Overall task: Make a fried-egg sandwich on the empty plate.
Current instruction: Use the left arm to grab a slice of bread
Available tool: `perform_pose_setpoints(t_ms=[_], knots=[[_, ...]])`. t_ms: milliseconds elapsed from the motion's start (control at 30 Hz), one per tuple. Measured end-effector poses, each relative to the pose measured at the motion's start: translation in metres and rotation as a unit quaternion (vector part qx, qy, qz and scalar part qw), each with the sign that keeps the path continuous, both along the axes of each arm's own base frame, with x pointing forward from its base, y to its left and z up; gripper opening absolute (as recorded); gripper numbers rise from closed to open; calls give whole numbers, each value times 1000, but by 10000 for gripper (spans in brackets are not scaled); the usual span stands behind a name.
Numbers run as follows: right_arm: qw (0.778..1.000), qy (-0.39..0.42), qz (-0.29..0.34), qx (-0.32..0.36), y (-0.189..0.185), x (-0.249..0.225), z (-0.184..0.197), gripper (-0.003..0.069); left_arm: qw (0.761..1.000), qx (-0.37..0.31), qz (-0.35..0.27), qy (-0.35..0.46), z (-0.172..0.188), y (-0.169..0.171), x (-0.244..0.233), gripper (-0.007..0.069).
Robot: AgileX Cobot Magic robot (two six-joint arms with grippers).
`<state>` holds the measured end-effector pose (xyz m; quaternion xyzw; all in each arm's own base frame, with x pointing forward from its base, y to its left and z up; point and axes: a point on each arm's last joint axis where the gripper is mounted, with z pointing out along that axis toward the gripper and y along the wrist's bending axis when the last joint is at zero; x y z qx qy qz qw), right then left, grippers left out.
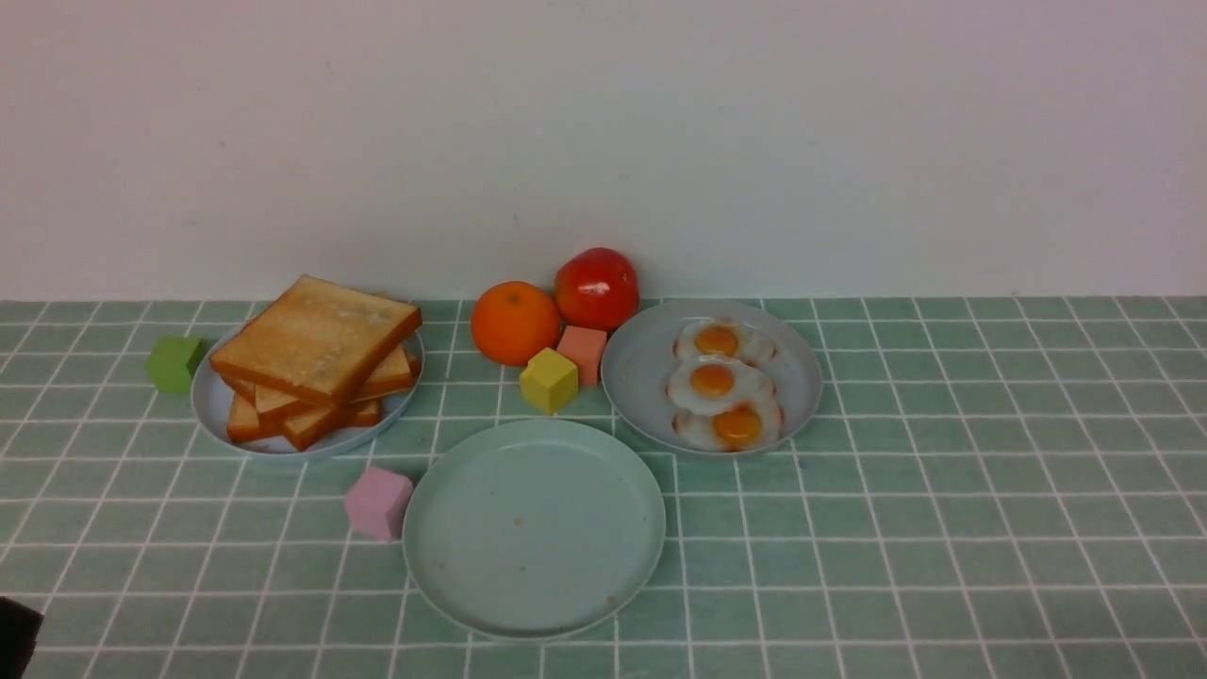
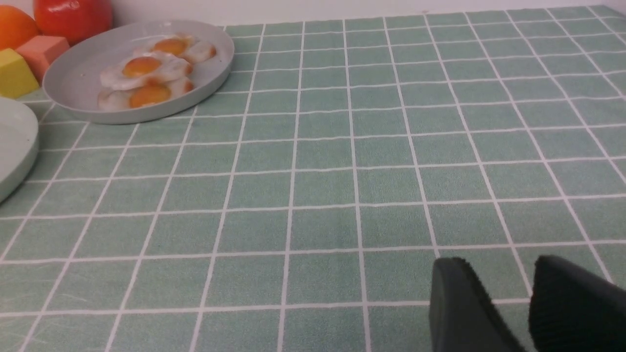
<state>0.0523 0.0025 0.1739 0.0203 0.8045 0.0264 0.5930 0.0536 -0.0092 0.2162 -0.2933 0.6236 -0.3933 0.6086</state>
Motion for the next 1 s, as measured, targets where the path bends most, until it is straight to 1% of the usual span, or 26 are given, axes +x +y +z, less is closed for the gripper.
perform_pose_setpoints(t_ms=[33, 67, 100, 133, 167, 233, 267, 367, 400, 433, 467, 500, 533, 567, 600, 633, 667, 733, 767, 800, 867, 933, 1000], knots=[[1000, 0, 0, 0, 0, 0, 0, 239, 1000, 4, -3, 1, 1, -1, 0, 162], [1000, 0, 0, 0, 0, 0, 0, 239, 999, 33, -14, 1, 19, -3, -1, 92], [1000, 0, 0, 0, 0, 0, 0, 239, 998, 52, -19, 6, 26, -4, 1, 59], [1000, 0, 0, 0, 0, 0, 0, 239, 998, 52, -19, 6, 26, -4, 1, 50], [1000, 0, 0, 0, 0, 0, 0, 239, 995, 90, -34, 26, 38, -7, 5, -8], [1000, 0, 0, 0, 0, 0, 0, 239, 985, 146, -63, 64, 51, -12, 16, -13], [1000, 0, 0, 0, 0, 0, 0, 239, 976, 182, -86, 86, 59, -15, 21, -13], [1000, -2, 0, 0, 0, 0, 0, 239, 937, 266, -162, 160, 71, -24, 44, -13], [1000, -4, 5, 6, 0, 0, 1, 239, 919, 294, -191, 182, 75, -27, 52, -13], [1000, -5, -1, 8, 0, 0, 1, 239, 916, 299, -195, 180, 77, -28, 52, -13], [998, -15, -6, 54, 2, 1, 2, 239, 886, 333, -240, 217, 81, -33, 68, -13], [997, -19, -8, 71, 2, 1, 3, 239, 881, 338, -248, 220, 82, -34, 69, -13], [990, -35, -17, 137, 4, 2, 5, 239, 864, 357, -270, 229, 88, -38, 81, -13], [987, -41, -19, 157, 4, 2, 6, 239, 860, 361, -274, 234, 87, -39, 84, -13], [974, -68, -15, 216, 4, 3, 12, 239, 843, 383, -292, 240, 89, -45, 94, -13], [968, -76, -31, 238, 4, 4, 13, 239, 841, 386, -294, 239, 90, -46, 96, -13], [951, -104, -40, 290, 2, 4, 19, 239, 821, 412, -310, 246, 89, -53, 107, -13], [927, -136, -52, 347, 0, 4, 25, 239, 794, 445, -326, 256, 85, -65, 124, -13], [925, -138, -53, 350, 0, 4, 26, 239, 794, 448, -325, 253, 86, -66, 124, -13], [912, -154, -59, 375, -2, 4, 28, 239, 776, 472, -330, 259, 83, -76, 137, -13], [911, -146, -52, 383, 0, 4, 32, 232, 767, 486, -322, 267, 82, -83, 152, -13], [917, -127, -34, 376, 4, 2, 40, 218, 763, 494, -316, 272, 83, -86, 164, -13], [943, -88, 17, 321, 13, -4, 71, 172, 758, 503, -292, 297, 83, -88, 187, -13]])
